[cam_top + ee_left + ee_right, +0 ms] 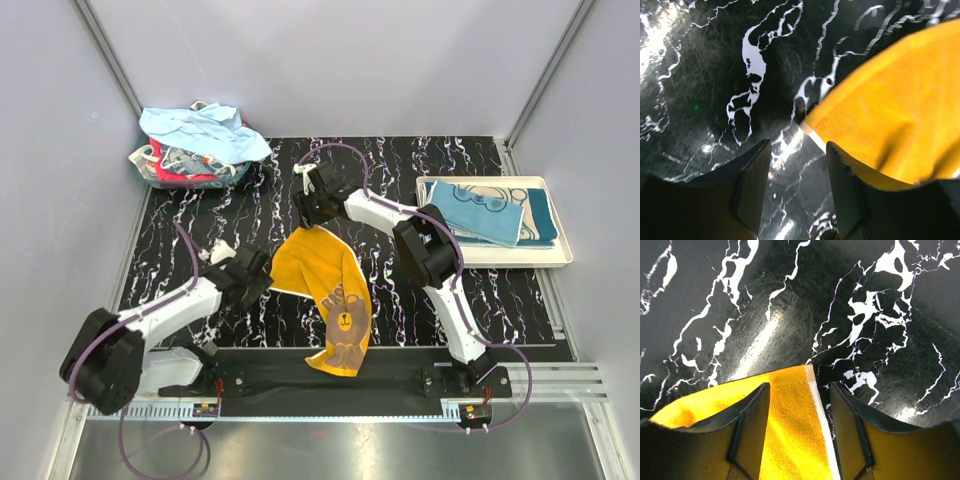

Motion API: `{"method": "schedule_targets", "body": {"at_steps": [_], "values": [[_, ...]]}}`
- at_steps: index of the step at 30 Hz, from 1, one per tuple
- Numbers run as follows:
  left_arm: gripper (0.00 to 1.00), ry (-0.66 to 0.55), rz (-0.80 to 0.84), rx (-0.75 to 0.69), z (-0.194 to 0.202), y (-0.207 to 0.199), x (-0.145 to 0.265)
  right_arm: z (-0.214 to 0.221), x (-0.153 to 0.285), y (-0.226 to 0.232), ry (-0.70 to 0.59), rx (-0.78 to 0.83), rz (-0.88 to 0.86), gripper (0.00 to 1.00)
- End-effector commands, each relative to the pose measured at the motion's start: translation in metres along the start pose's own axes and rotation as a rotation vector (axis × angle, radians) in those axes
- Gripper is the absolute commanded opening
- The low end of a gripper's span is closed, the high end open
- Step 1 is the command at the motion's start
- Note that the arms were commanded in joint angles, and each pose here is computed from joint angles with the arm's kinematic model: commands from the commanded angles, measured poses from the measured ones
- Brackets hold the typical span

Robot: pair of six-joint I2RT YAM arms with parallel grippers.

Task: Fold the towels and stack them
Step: Move the towel to the center of the board, then flatten out the crumpled towel

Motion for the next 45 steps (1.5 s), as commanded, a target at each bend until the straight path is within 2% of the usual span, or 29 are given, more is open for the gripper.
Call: {"method": "schedule_targets", "body": {"at_steps": [1, 8, 15, 18, 19, 22, 23, 25, 31, 35, 36, 40, 45], "values": [[0.53, 0.003, 0.055, 0.052, -0.002, -0.018, -0.011, -0.008, 0.0, -0.001, -0.019, 0.063, 0.064, 0.58], [0.53, 0.019, 0.013, 0.049, 0.003, -0.016, -0.028, -0.001, -0.004, -0.007, 0.0, 0.086, 0.106, 0.58], [0.47, 0.042, -0.029, 0.039, 0.01, -0.01, -0.037, 0.001, -0.007, -0.005, 0.001, 0.087, 0.091, 0.55], [0.38, 0.05, -0.028, 0.046, 0.012, -0.008, -0.038, 0.0, -0.008, -0.003, -0.003, 0.084, 0.08, 0.52], [0.3, 0.051, -0.027, 0.045, 0.013, -0.008, -0.039, 0.001, -0.01, -0.003, 0.001, 0.08, 0.074, 0.47], [0.17, 0.041, -0.022, 0.029, 0.01, -0.011, -0.039, 0.004, -0.013, -0.003, 0.012, 0.076, 0.071, 0.35], [0.08, 0.028, -0.025, 0.021, 0.006, -0.012, -0.039, 0.004, -0.014, -0.003, 0.013, 0.076, 0.073, 0.32], [0.01, 0.017, -0.039, -0.012, 0.001, -0.013, -0.039, 0.004, -0.013, -0.007, 0.01, 0.071, 0.102, 0.23], [0.0, -0.061, -0.003, -0.061, -0.042, -0.046, -0.039, -0.011, 0.009, -0.033, -0.041, 0.049, 0.274, 0.08], [0.0, -0.109, 0.022, -0.135, -0.071, -0.08, -0.045, -0.02, 0.032, -0.072, -0.076, -0.094, 0.392, 0.02], [0.0, -0.136, 0.049, -0.137, -0.087, -0.1, -0.04, -0.023, 0.042, -0.081, -0.085, -0.126, 0.416, 0.01], [0.0, -0.187, 0.102, -0.235, -0.128, -0.143, -0.041, -0.021, 0.066, -0.111, -0.108, -0.249, 0.451, 0.0], [0.0, -0.236, 0.192, -0.337, -0.153, -0.187, -0.033, -0.026, 0.091, -0.118, -0.153, -0.25, 0.465, 0.0]]}}
Point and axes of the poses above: each gripper's point midway between its finger pads, its own x axis back along the fingers, its own y axis along the line the jaws close on, z = x × y, the point moved 2 cm from there along x, back along the fingers, and after that the axes turned 3 degrees about -x, right-handed, at the moved point
